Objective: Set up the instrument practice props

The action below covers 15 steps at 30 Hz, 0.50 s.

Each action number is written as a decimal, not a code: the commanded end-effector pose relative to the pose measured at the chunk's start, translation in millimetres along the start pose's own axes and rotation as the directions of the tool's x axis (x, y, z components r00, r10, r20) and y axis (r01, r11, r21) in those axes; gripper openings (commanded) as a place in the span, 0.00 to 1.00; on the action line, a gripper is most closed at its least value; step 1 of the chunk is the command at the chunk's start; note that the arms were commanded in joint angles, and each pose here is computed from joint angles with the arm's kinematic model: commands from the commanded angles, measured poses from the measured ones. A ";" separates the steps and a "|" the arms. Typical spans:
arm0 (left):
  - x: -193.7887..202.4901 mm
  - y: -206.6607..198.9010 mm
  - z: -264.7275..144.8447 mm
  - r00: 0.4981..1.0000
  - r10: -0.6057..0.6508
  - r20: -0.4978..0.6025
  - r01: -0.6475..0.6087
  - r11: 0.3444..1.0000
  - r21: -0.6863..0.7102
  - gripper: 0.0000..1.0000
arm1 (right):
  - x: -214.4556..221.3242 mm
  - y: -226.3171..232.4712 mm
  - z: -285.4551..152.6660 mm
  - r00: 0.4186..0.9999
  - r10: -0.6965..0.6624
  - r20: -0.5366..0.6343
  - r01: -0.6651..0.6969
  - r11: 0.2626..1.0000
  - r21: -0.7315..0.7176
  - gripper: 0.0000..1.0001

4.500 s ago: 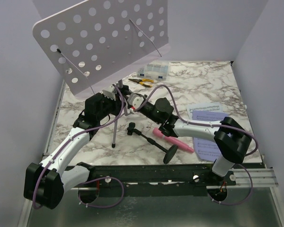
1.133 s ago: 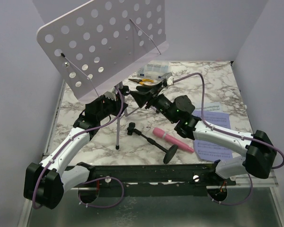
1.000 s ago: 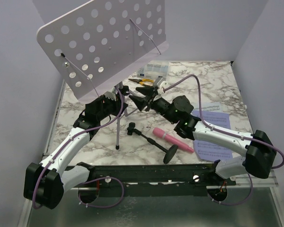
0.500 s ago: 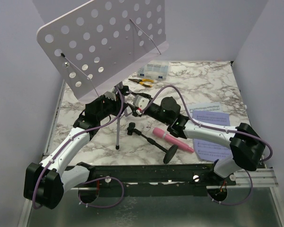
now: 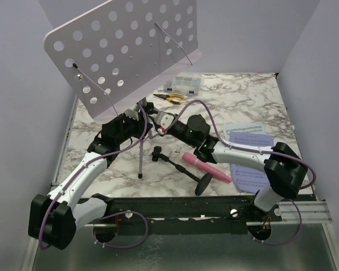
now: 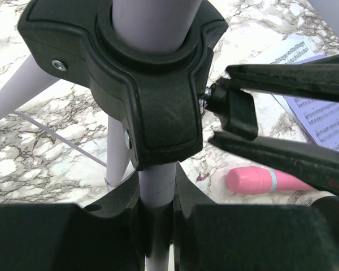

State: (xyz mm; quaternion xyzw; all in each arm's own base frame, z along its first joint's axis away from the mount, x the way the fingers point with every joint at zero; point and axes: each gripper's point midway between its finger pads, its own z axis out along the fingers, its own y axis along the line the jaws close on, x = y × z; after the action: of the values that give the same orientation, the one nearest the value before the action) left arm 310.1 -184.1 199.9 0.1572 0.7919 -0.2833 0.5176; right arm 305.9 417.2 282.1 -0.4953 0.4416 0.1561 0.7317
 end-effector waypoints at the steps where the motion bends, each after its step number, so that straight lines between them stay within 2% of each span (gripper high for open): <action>1: 65.2 11.5 -6.9 0.968 -0.120 -0.219 0.106 0.991 -0.076 0.00 | -10.7 -19.7 11.7 0.997 0.066 0.028 -0.069 0.992 0.108 0.24; 3: 64.8 11.4 -7.1 0.969 -0.120 -0.217 0.106 0.991 -0.075 0.00 | -3.8 -28.9 12.2 0.993 0.117 0.008 -0.117 0.977 0.176 0.14; 6: 65.4 11.1 -7.3 0.969 -0.119 -0.218 0.105 0.992 -0.075 0.00 | 4.3 -44.2 9.5 0.960 0.279 0.018 -0.270 0.913 0.306 0.07; 8: 65.3 10.9 -7.1 0.968 -0.120 -0.218 0.107 0.992 -0.073 0.00 | 10.1 -49.2 7.1 0.910 0.412 0.037 -0.396 0.840 0.371 0.03; 10: 65.0 10.7 -6.9 0.968 -0.121 -0.219 0.108 0.992 -0.072 0.00 | 14.5 -50.8 4.1 0.829 0.555 0.068 -0.528 0.738 0.421 0.01; 12: 65.2 10.3 -7.0 0.968 -0.121 -0.220 0.108 0.992 -0.070 0.00 | 17.2 -49.8 1.3 0.684 0.719 0.122 -0.682 0.571 0.457 0.01; 15: 65.8 10.5 -6.7 0.967 -0.123 -0.222 0.110 0.991 -0.071 0.00 | 13.7 -42.0 -0.8 0.382 0.898 0.216 -0.862 0.263 0.433 0.01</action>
State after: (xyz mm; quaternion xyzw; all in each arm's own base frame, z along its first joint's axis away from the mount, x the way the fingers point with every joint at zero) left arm 313.6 -182.1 199.9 0.1520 0.7923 -0.2775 0.5217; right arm 324.6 414.4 286.2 -0.2142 0.6253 0.3031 0.6864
